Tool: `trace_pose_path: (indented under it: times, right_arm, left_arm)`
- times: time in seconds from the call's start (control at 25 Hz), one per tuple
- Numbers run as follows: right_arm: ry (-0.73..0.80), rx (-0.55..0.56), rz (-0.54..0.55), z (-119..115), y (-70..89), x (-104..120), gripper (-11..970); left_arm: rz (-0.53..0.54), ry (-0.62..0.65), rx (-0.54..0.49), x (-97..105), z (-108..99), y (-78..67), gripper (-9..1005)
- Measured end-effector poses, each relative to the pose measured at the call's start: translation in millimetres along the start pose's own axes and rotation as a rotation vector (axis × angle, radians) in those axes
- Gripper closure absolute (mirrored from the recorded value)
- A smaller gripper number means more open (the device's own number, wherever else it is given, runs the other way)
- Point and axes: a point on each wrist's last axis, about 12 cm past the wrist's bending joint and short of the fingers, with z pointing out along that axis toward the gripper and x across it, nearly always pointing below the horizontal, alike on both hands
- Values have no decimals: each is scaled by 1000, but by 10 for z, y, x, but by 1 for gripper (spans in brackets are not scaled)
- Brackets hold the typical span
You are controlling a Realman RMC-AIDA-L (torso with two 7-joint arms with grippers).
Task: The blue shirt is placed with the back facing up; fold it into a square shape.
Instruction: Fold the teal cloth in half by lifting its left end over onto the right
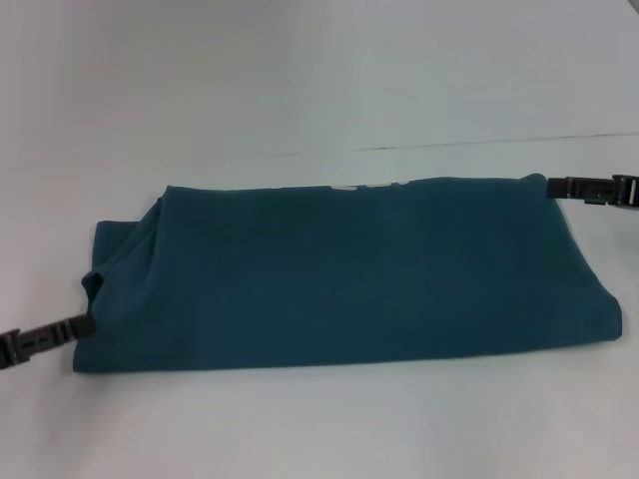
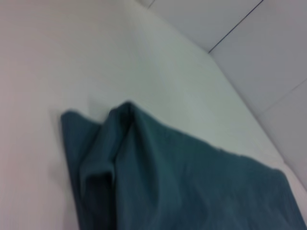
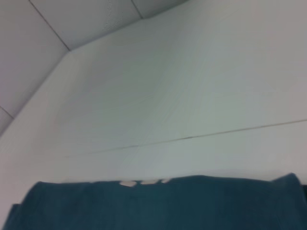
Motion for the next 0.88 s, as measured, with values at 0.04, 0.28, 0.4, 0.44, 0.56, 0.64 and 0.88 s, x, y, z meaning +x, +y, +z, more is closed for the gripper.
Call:
trace_pose_path:
  times: [0.04, 0.28, 0.4, 0.44, 0.56, 0.64, 0.88]
  right_arm:
    - [-2, -11, 6, 10, 10, 6, 45]
    - [-15, -29, 1, 52, 28, 6, 42]
    - [-16, -43, -8, 63, 52, -2, 40]
    - [-16, -46, -11, 65, 57, -2, 40]
    - [-14, -52, -18, 72, 69, -1, 41]
    - [-14, -54, -17, 86, 79, -1, 42]
    - [-27, -40, -14, 120, 83, -22, 43]
  left_arm:
    - [-9, 12, 0, 19, 5, 1, 150]
    - [-45, 69, 3, 87, 28, 7, 149]
    - [-61, 98, -5, 117, 53, 18, 150]
    - [-66, 105, -7, 124, 62, 22, 150]
    - [-81, 123, -17, 128, 83, 33, 149]
    - [-83, 131, -23, 123, 95, 35, 149]
    - [-81, 156, -35, 45, 167, 8, 147]
